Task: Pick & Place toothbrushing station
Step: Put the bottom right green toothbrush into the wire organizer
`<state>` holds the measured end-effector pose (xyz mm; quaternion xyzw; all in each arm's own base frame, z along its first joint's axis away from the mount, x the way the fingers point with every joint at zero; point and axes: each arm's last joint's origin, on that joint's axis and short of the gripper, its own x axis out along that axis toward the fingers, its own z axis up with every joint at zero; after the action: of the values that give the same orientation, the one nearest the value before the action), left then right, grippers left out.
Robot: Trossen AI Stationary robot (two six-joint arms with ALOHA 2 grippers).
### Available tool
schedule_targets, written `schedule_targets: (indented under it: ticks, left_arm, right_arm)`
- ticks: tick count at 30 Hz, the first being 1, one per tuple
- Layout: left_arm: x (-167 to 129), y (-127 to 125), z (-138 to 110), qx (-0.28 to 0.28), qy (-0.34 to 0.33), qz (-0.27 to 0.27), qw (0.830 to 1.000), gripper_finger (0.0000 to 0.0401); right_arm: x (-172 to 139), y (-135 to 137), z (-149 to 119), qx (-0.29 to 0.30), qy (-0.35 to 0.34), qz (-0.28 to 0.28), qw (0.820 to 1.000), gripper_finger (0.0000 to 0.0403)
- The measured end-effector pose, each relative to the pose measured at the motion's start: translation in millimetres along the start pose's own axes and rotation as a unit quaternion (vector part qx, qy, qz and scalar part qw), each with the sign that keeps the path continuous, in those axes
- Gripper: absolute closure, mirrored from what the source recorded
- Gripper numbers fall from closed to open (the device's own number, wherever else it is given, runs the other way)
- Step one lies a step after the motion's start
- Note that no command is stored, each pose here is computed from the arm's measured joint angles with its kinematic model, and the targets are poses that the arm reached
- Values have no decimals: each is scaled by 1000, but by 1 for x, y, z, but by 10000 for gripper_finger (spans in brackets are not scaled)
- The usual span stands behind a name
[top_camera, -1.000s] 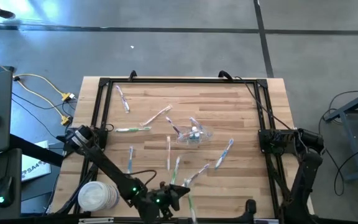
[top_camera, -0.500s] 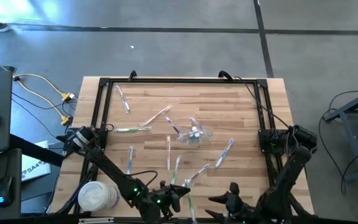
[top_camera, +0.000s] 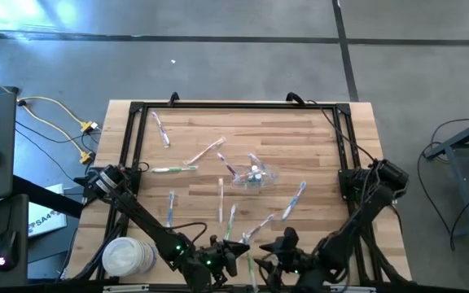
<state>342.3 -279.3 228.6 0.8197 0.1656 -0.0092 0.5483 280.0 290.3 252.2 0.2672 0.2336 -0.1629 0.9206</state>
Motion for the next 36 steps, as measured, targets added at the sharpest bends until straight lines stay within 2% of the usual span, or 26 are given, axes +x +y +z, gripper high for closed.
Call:
schedule_targets:
  ticks: [8,17,29,32,36]
  left_arm:
    - [5,0,-4,-2,7,-3,1000,395]
    - [11,0,-9,-3,15,-3,1000,395]
    - [12,15,-12,-15,15,22,1000,395]
    - [12,17,-13,-16,15,23,999,395]
    - [13,15,-13,-13,16,18,1000,395]
  right_arm:
    - [15,-5,12,12,29,-6,999,201]
    - [16,-3,12,-3,34,5,999,201]
    - [22,-6,18,-11,37,-1,999,202]
    - [22,-6,18,-17,37,0,999,211]
    - [22,-6,18,-22,39,0,999,243]
